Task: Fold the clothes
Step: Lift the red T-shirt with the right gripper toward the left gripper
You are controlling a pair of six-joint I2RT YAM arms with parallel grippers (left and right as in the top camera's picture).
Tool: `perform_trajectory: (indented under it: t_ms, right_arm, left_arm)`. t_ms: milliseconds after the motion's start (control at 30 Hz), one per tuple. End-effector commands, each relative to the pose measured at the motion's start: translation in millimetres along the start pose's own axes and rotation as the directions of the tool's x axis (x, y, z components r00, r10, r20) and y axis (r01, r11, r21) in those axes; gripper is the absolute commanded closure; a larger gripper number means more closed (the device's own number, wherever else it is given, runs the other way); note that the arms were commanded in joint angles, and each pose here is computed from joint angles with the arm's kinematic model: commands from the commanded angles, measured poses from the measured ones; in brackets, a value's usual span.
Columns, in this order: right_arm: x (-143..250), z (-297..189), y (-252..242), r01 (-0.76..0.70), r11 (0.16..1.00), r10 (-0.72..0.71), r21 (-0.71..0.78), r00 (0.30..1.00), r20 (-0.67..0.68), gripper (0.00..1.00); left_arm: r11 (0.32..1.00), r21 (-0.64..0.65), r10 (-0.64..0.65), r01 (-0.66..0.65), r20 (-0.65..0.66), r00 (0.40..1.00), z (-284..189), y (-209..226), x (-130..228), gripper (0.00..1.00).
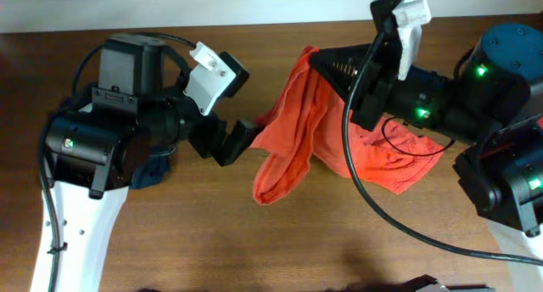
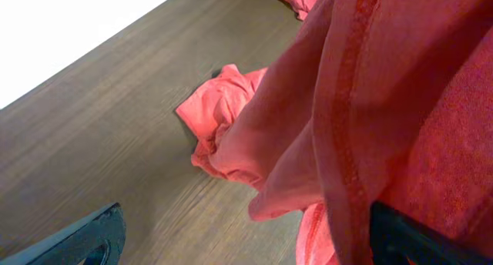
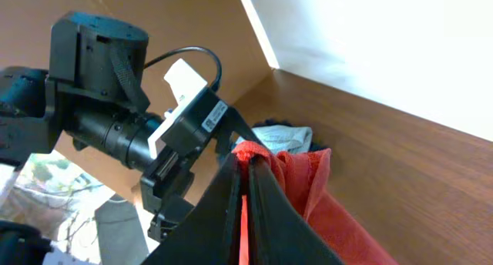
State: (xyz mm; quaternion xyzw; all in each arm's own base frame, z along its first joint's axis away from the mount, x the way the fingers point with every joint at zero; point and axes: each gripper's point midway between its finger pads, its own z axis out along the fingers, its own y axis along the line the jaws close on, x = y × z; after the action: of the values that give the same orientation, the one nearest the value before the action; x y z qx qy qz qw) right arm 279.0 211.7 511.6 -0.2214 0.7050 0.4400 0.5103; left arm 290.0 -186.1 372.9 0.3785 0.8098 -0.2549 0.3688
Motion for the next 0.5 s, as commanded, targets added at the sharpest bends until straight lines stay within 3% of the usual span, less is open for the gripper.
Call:
perform_trajectory:
  t_ms: [0,200,467]
  right_arm:
    - [-17.4,-11.7,12.5,0.041,0.999,-0.042,0.014,0.997,0.060,0.96]
    - [-17.4,-8.2,5.2,0.026,0.999,-0.028,0.037,0.998,0.060,0.96]
    - [-21.1,-8.2,-11.7,0.014,0.992,-0.024,0.127,0.996,0.083,0.96]
  left_arm:
    - [0.998,0.045,0.036,-0.038,0.040,0.999,-7.5,-13.6,-8.2,0.01]
    - [0.983,0.132,0.115,-0.128,0.101,0.988,-15.5,-35.0,-15.3,0.01]
    - [0.985,0.015,0.170,-0.173,0.107,0.980,-33.2,-29.9,-15.5,0.01]
